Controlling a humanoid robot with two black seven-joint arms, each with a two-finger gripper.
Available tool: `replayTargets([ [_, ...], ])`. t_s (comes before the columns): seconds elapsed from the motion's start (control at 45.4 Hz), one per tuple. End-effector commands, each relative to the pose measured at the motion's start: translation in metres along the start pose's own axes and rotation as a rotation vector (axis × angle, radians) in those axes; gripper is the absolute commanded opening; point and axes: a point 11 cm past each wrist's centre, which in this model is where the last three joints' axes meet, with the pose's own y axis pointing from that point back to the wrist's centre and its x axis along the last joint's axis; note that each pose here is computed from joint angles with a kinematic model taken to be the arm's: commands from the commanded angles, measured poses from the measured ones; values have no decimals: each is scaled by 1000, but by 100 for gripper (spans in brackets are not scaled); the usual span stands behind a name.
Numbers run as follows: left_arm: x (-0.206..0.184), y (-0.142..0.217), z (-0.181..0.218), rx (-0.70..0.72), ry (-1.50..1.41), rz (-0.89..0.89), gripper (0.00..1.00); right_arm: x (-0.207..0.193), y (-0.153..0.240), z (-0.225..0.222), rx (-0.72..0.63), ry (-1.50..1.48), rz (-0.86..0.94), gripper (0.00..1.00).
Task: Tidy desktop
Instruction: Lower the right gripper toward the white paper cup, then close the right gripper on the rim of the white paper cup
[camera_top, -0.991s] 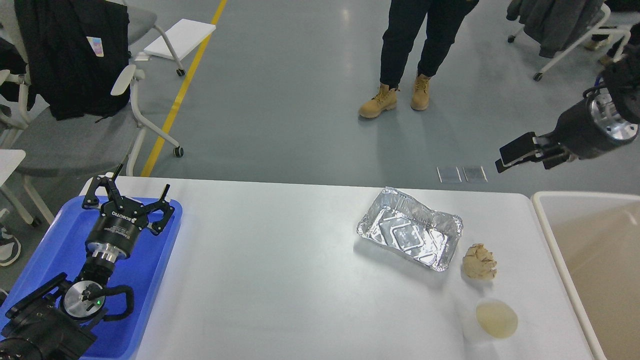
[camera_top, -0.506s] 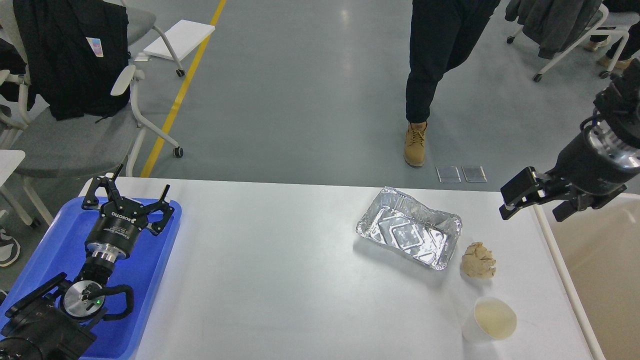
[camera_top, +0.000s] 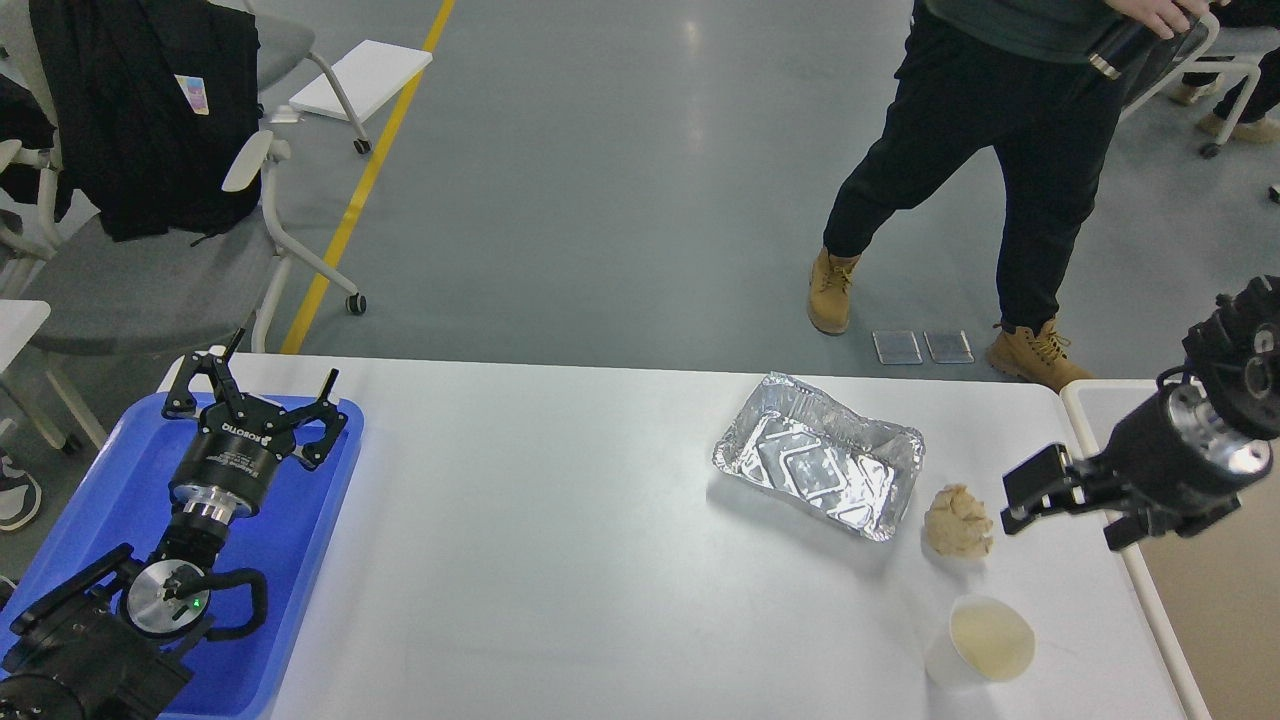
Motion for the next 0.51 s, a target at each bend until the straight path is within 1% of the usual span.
replayTargets([
  [0.0,0,0,0,0,0,0,99,-26,-40,19,-16,56,-33,100],
  [0.352,0,0,0,0,0,0,99,-40,-65,35,-22,86,-14,100],
  [0.484,0,0,1,0,-1,0,99,-50,-83,46,-31,74,-20,100],
])
